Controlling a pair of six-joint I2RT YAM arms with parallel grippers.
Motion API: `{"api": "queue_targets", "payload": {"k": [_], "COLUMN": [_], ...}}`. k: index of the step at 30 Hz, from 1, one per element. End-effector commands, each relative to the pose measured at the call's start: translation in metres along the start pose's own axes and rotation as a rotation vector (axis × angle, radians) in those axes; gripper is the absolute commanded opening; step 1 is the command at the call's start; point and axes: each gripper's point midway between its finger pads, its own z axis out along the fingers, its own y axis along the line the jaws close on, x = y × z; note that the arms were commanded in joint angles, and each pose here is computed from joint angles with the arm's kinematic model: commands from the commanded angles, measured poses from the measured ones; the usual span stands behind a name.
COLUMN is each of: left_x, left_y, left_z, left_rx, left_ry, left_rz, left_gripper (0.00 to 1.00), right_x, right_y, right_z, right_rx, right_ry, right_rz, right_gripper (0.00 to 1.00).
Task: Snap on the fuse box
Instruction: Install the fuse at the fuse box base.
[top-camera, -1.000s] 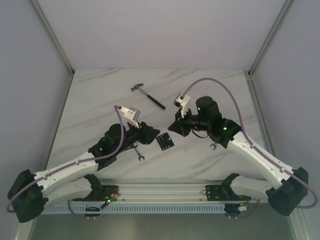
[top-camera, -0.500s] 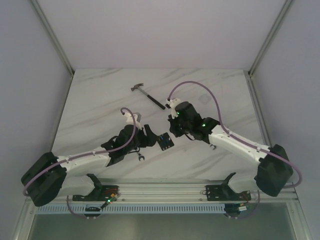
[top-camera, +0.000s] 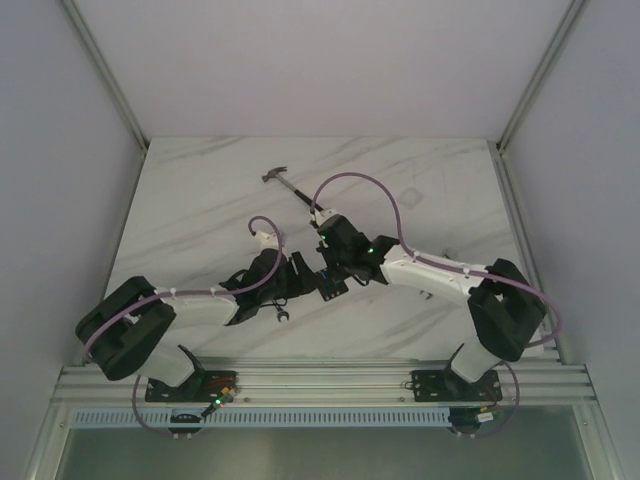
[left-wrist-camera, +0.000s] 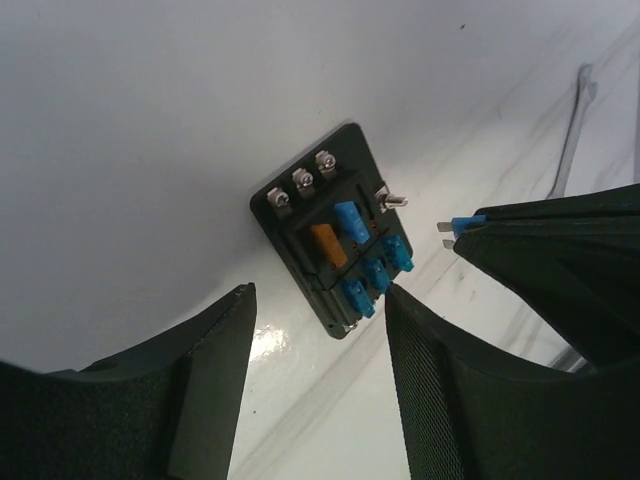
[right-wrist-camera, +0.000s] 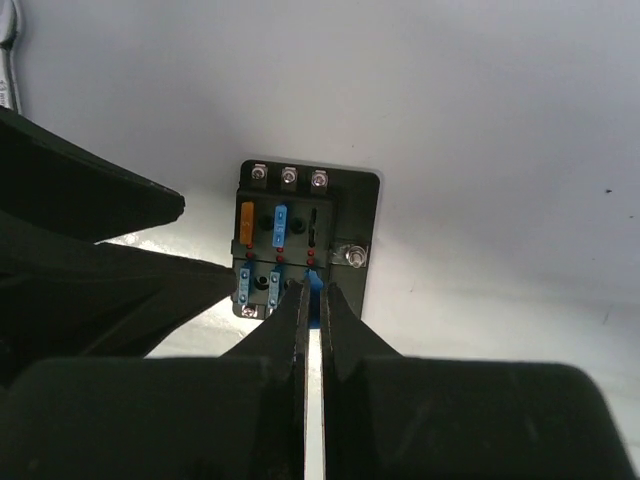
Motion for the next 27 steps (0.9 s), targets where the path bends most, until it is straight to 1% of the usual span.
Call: {"api": "queue_targets", "payload": {"k": [1, 6, 14, 27], "left_x": [-0.001, 0.003, 0.002, 0.000], "left_y": [-0.008, -0.003, 0.005, 0.006], "left_z": [0.007, 0.011, 0.013, 0.013], "left_rx": [0.035, 0.022, -0.012, -0.017], "left_ry": [0.005, 0.020, 0.019, 0.017], "left_rz": [-0.059, -0.077, -0.086, -0.098], "left_gripper": [0.61, 0.55, 0.51, 0.47], "right_x": [-0.012, -0.009, -0.014, -0.012], "right_y": [0.002, 0.005, 0.005, 0.002], "right_z": [0.008, 0.019, 0.027, 0.040], "right_rx": [0.038, 0.049, 0.083, 0.119], "right_ry": [-0.028, -0.014, -0.034, -0.013], "right_rz": [0.023, 0.023, 0.035, 0.037], "right_gripper": [0.00, 0.00, 0.00, 0.00]}}
